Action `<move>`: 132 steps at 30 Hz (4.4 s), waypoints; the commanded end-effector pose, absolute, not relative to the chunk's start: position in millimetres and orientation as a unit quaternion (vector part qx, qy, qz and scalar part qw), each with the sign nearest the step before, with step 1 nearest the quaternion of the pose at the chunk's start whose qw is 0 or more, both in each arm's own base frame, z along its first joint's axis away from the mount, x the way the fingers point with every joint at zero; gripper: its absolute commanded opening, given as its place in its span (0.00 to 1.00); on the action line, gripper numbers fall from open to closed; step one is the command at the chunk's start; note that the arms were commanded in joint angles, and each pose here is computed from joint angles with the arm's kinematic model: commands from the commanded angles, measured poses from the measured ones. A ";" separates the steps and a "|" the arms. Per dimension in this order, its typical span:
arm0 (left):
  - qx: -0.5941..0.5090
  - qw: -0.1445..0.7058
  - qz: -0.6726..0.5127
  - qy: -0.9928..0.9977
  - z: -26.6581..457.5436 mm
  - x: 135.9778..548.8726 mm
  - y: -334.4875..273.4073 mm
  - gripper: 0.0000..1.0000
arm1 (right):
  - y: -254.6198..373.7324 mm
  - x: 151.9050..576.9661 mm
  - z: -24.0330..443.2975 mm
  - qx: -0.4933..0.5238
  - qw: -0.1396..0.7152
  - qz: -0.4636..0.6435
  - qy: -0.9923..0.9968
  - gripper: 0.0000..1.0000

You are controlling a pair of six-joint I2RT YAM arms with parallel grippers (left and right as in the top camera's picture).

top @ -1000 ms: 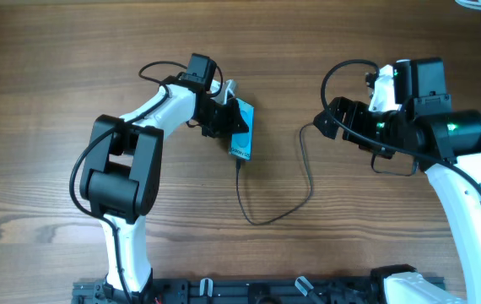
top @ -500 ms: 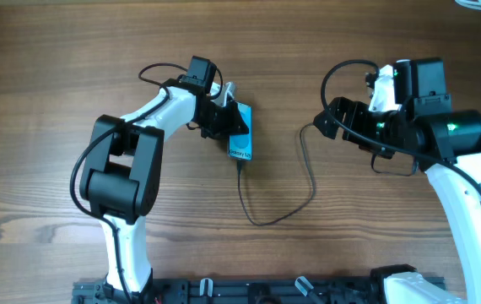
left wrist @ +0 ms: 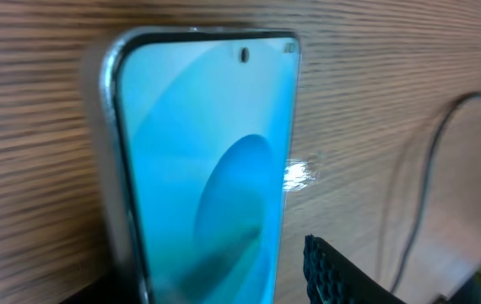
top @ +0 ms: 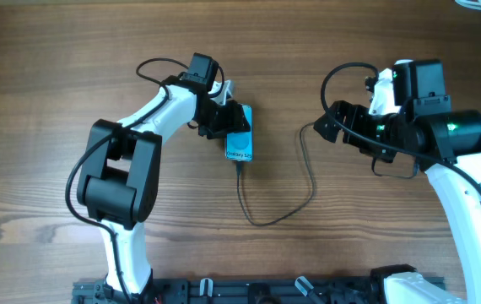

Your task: Plug charger to phone and switch on socket

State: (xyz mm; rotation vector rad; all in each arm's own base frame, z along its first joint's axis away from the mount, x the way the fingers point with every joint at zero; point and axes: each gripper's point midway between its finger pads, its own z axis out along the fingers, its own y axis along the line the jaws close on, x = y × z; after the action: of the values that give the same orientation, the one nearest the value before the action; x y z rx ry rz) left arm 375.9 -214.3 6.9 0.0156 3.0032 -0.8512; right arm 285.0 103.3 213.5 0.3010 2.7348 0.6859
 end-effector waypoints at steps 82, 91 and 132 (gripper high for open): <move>-0.162 0.351 -0.095 0.917 254.7 359.0 -68.7 1.00 | -225.6 411.2 90.9 0.420 0.083 -0.014 0.904 1.00; -0.162 0.351 -0.095 0.917 254.7 359.0 -68.7 1.00 | -215.1 411.2 46.9 0.397 0.073 0.011 0.915 1.00; -0.162 0.351 -0.095 0.917 254.7 359.0 -68.7 1.00 | -198.1 419.4 4.5 0.375 0.097 0.064 0.920 1.00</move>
State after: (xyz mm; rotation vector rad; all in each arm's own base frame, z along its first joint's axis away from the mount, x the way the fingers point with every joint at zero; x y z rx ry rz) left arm 358.9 -70.9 256.3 -0.4031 2.3788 -0.2578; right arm 423.7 -202.1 14.2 1.1193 2.6932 0.1670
